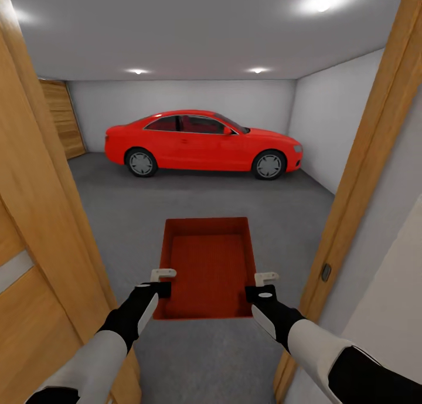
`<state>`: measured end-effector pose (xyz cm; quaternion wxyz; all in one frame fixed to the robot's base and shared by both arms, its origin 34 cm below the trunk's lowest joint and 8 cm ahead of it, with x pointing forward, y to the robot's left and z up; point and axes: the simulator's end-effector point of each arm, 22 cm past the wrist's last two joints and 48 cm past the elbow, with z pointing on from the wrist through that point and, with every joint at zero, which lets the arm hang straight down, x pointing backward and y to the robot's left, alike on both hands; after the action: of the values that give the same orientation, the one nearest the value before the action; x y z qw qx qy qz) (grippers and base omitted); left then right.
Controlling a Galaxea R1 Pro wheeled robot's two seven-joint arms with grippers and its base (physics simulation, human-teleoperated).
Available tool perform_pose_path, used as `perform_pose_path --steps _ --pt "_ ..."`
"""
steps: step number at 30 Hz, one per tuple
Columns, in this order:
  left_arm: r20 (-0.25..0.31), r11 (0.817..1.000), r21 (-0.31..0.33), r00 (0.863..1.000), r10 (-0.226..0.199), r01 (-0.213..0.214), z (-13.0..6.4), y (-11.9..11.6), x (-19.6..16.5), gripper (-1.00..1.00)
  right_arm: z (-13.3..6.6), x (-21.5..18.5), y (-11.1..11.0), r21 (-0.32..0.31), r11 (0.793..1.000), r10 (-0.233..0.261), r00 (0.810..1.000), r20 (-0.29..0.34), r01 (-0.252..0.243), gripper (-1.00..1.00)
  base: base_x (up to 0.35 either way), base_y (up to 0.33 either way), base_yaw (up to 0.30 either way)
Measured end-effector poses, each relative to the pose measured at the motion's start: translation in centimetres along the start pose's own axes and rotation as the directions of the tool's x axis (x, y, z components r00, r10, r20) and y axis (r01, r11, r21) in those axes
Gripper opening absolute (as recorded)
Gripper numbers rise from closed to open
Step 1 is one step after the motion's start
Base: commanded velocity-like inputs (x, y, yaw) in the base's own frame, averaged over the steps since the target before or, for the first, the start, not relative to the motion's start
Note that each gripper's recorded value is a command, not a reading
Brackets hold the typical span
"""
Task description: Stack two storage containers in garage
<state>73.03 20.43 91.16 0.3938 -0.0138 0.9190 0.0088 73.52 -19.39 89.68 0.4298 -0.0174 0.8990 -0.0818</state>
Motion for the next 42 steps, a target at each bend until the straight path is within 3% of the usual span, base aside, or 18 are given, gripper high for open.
perform_pose_path --steps 42 --pt "-0.001 1.0 0.0 1.0 0.0 0.0 -0.02 -0.01 0.02 -1.0 -0.02 0.03 -0.01 0.0 1.0 0.0 1.0 -0.001 0.0 -1.0 0.012 0.018 -0.026"
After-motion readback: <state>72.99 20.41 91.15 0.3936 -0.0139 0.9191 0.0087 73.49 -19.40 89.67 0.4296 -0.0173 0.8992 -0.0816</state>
